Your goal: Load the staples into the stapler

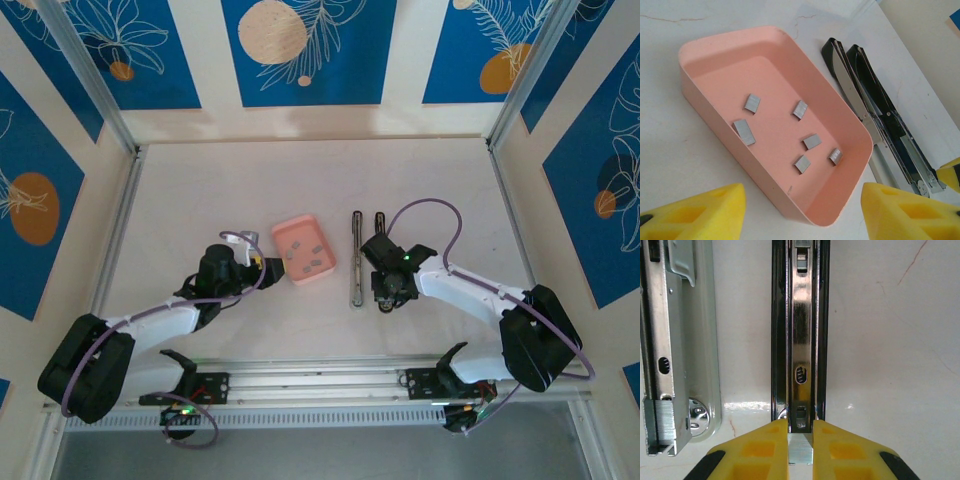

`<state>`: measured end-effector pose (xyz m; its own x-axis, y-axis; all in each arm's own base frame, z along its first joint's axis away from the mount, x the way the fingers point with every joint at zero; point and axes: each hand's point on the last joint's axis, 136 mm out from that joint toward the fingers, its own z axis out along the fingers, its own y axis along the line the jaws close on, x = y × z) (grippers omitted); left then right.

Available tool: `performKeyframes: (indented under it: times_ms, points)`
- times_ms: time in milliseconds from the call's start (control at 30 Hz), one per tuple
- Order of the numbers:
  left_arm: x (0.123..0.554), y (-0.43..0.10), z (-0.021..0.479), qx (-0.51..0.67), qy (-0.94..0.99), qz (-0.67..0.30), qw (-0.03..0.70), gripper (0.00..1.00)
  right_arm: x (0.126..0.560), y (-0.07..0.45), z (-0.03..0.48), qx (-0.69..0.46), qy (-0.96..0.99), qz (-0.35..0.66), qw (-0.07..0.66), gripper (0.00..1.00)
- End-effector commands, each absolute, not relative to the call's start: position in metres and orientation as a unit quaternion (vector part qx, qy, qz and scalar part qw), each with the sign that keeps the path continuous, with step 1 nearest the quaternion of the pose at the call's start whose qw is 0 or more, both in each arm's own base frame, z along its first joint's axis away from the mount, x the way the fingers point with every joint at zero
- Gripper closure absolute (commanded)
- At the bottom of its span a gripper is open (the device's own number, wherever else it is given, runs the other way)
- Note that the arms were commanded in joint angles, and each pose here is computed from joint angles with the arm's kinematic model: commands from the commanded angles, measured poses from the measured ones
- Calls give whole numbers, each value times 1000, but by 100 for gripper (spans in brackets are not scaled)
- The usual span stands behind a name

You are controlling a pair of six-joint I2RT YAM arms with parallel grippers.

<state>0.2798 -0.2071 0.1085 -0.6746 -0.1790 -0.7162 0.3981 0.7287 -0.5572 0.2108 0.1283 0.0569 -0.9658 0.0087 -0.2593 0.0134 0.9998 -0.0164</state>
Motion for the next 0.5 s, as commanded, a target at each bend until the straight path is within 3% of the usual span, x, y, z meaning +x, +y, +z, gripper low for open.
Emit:
performKeyframes:
  times_ms: [0,467]
  points:
    - [284,-214,121,79,829,-368,414,38,205,128,50,2,993,-10,116,84]
    - [285,-215,123,80,828,-368,416,38,205,129,48,2,994,-9,113,84]
